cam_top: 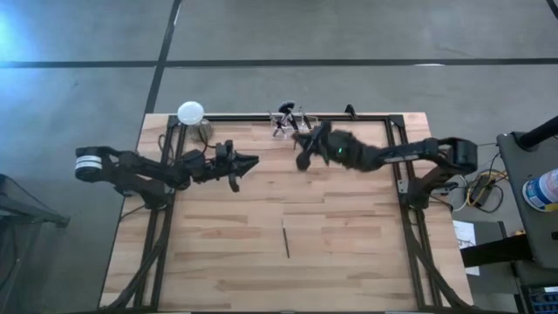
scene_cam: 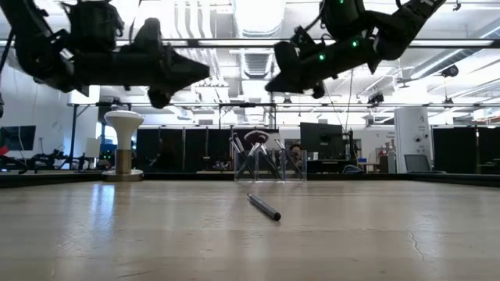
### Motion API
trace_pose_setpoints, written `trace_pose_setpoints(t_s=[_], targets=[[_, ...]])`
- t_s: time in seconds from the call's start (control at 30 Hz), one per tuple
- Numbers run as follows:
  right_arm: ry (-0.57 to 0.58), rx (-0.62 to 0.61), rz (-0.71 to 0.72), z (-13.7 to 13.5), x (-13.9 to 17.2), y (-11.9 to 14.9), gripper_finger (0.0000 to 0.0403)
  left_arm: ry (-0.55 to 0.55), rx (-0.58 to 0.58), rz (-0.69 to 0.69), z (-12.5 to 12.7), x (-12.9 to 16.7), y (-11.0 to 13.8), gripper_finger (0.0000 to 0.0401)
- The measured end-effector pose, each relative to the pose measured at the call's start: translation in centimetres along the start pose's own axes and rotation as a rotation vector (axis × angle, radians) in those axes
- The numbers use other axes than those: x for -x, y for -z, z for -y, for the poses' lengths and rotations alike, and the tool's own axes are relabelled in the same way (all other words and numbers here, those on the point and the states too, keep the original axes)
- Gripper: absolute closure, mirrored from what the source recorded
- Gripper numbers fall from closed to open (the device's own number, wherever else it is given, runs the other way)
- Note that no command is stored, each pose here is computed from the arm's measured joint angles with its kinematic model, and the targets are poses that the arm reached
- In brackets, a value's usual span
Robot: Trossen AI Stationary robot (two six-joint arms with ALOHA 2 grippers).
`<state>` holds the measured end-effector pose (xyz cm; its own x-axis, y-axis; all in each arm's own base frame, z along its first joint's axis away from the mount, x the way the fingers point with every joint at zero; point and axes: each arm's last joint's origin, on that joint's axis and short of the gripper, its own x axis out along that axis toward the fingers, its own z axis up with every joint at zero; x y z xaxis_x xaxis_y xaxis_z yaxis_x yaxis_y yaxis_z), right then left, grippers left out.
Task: Pick & Place Makeup Brushes
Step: Put the black lash brush into the transparent organizer
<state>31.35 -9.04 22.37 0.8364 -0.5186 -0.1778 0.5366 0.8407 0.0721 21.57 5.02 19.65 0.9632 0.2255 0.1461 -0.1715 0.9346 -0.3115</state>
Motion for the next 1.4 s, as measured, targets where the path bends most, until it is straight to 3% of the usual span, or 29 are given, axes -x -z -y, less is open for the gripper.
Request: trace_pose_setpoints(t_s=[0.27, 0.5, 0.7, 0.9, 1.23, 1.4], targets=[[0.125, -0.017, -0.008, 7.0, -2.4, -2.2, 0.0389, -0.020, -0.024, 0.027, -0.3, 1.4, 0.7, 0.0358], [0.164, -0.005, -0.105, 10.3, -6.8, -2.1, 0.0389, -0.019, -0.033, 0.028, -0.3, 1.4, 0.6, 0.0358], [0.182, 0.005, -0.201, 11.2, -9.7, -0.8, 0.0389, -0.022, -0.037, 0.019, -0.3, 1.4, 0.7, 0.0358], [0.189, -0.001, -0.276, 11.2, -10.5, 0.1, 0.0388, -0.025, -0.038, 0.009, -0.4, 1.4, 0.8, 0.0358], [0.202, -0.041, -0.376, 11.0, -10.1, 0.4, 0.0322, -0.026, -0.040, 0.004, -0.4, 1.4, 0.9, 0.0358], [0.192, -0.037, -0.363, 10.1, -10.0, -1.0, 0.0299, -0.026, -0.040, 0.004, -0.4, 1.4, 0.9, 0.0358]])
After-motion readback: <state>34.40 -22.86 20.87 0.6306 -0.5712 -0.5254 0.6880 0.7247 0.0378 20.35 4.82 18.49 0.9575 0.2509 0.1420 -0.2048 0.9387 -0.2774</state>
